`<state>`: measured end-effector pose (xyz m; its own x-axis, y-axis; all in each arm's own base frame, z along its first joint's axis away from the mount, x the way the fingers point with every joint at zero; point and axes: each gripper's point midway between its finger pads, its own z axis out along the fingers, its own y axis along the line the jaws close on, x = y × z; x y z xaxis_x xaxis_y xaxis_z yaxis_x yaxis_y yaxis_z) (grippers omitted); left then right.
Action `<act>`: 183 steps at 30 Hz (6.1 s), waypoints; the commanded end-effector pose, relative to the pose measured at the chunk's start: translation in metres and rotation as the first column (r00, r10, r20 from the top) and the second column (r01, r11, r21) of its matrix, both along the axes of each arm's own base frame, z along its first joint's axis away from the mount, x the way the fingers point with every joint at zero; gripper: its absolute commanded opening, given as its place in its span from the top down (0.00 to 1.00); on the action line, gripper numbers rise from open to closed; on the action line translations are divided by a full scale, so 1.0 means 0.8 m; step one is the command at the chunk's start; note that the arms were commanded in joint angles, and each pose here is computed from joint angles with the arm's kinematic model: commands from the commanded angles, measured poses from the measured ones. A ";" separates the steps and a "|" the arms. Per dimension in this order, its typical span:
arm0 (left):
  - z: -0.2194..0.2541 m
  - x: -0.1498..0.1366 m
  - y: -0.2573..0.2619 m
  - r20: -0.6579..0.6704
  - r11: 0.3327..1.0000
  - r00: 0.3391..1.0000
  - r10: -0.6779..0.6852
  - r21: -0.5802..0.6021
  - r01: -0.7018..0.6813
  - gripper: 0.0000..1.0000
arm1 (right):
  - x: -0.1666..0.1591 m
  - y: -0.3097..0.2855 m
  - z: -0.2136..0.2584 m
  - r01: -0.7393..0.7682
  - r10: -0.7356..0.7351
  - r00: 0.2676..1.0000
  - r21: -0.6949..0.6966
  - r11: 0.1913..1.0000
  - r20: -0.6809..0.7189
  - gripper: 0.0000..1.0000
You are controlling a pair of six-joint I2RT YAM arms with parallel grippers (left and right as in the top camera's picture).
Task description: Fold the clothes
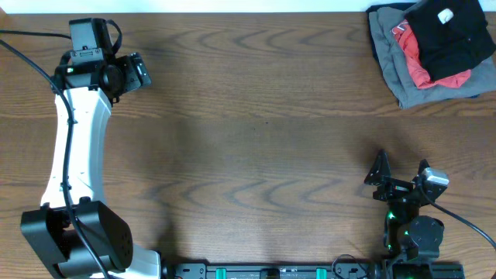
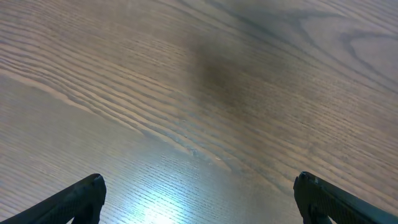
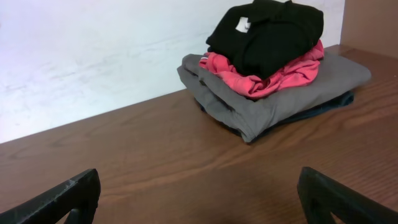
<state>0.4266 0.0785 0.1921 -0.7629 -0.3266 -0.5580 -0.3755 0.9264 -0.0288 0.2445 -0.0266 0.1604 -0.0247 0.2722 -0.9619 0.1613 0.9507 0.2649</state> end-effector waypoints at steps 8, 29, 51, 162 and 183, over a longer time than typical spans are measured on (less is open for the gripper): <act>0.003 0.003 0.003 0.003 1.000 1.000 -0.005 0.012 0.005 0.02 | 0.000 0.003 0.000 -0.008 0.008 1.000 -0.006 1.000 0.004 0.01; 0.003 0.003 0.003 0.003 1.000 1.000 -0.005 0.012 0.005 0.02 | 0.002 0.005 -0.008 -0.015 0.014 1.000 -0.006 1.000 -0.022 0.01; 0.003 0.003 0.003 0.003 1.000 1.000 -0.005 0.012 0.005 0.02 | 0.002 0.005 -0.008 -0.015 0.014 1.000 -0.006 1.000 -0.023 0.01; -0.070 -0.229 -0.082 0.729 0.984 0.661 -0.177 0.109 0.144 0.02 | 0.002 0.005 -0.008 -0.015 0.014 1.000 -0.006 1.000 -0.023 0.01; -0.070 -0.229 -0.082 0.729 0.984 0.661 -0.177 0.109 0.144 0.02 | 0.002 0.005 -0.008 -0.015 0.014 1.000 -0.006 1.000 -0.023 0.01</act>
<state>0.2449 0.0126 0.1523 -0.0884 -0.2020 -0.9754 -0.0797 0.9775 -0.1952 0.2455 -0.0265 0.1562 -0.0406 0.2724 -0.9613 0.1652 0.9507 0.2624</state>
